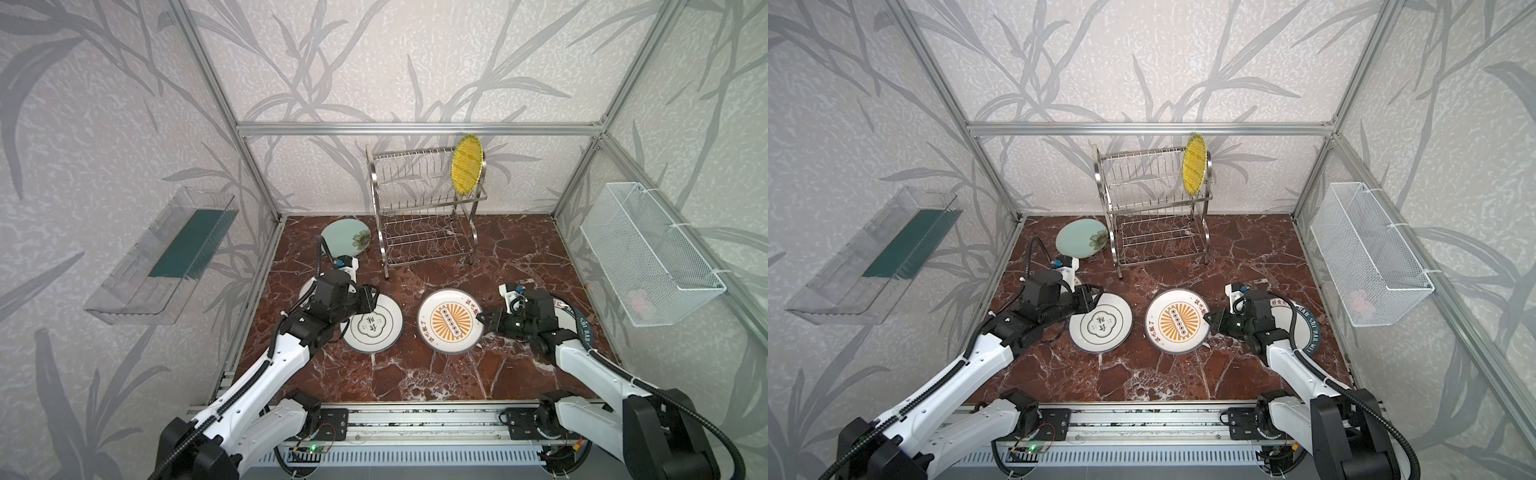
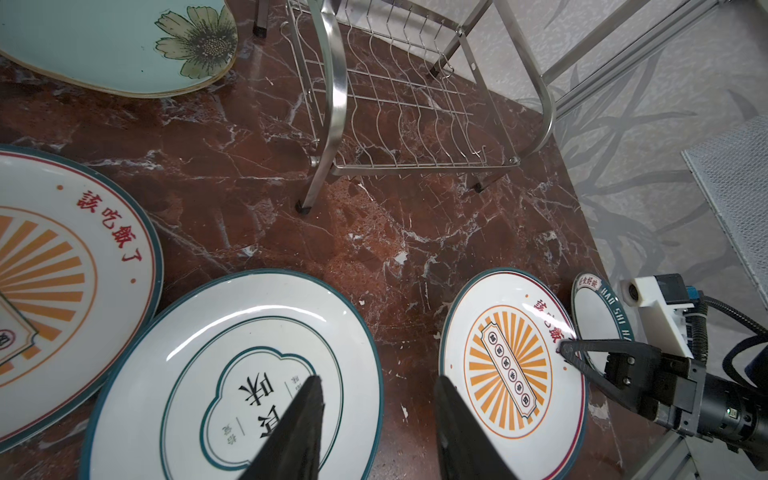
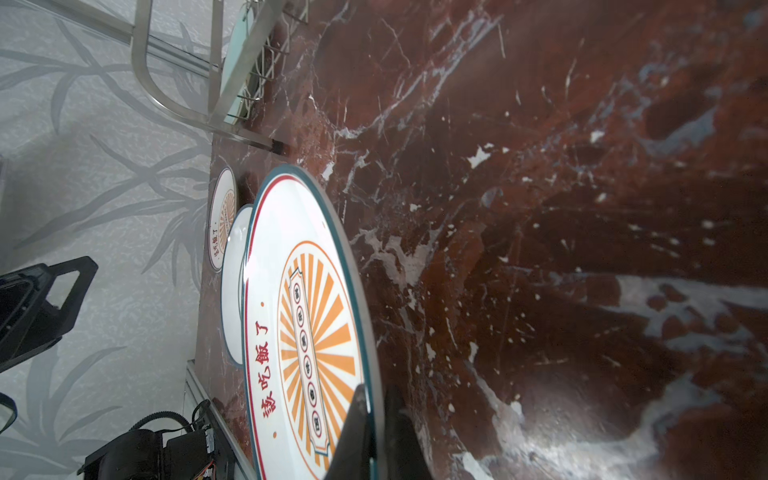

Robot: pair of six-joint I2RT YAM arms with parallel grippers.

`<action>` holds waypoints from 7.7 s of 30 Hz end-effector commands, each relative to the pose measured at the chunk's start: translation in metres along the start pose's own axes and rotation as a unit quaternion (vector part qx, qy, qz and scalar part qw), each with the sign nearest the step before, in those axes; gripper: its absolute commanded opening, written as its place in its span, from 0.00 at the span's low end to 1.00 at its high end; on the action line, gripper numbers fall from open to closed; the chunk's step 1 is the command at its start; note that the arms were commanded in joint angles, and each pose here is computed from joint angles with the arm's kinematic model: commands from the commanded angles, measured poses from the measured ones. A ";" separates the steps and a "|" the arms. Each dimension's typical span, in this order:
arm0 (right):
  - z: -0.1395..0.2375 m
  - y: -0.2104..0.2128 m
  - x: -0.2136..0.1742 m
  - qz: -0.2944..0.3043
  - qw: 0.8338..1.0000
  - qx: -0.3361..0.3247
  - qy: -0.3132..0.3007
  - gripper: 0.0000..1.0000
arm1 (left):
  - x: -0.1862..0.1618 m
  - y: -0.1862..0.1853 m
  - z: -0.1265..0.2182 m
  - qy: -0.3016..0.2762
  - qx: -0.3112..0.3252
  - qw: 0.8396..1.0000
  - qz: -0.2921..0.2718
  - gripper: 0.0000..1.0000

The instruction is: Load the plates into the dish rack

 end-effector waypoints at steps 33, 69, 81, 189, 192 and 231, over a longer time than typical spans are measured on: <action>-0.005 0.065 0.059 0.041 0.984 0.157 -0.076 0.00 | -0.056 -0.051 -0.058 0.086 -0.136 0.986 0.038 0.35; -0.001 0.069 0.057 0.059 0.980 0.170 -0.083 0.18 | -0.062 -0.086 -0.062 0.111 -0.208 0.972 0.027 0.00; -0.001 0.072 0.057 0.066 0.976 0.186 -0.088 0.21 | -0.058 -0.101 -0.068 0.119 -0.245 0.962 0.036 0.00; 0.167 0.211 0.240 0.285 0.877 -0.068 -0.381 0.00 | -0.016 -0.078 0.023 0.026 -0.061 0.989 -0.130 0.46; 0.169 0.226 0.254 0.300 0.864 -0.089 -0.395 0.00 | -0.015 -0.076 0.025 0.022 -0.059 0.990 -0.130 0.46; 0.018 0.274 0.387 0.355 0.768 -0.360 -0.394 0.00 | -0.023 -0.059 0.056 0.007 -0.061 0.994 -0.092 0.46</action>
Point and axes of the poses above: each gripper's point midway between its finger pads, its own z axis back along the fingers, its own y axis along the line the jaws close on, x = y × z, the point moved 5 cm from there along z, back along the fingers, and after that the axes turned 10 degrees about z, right-handed, at the moved point
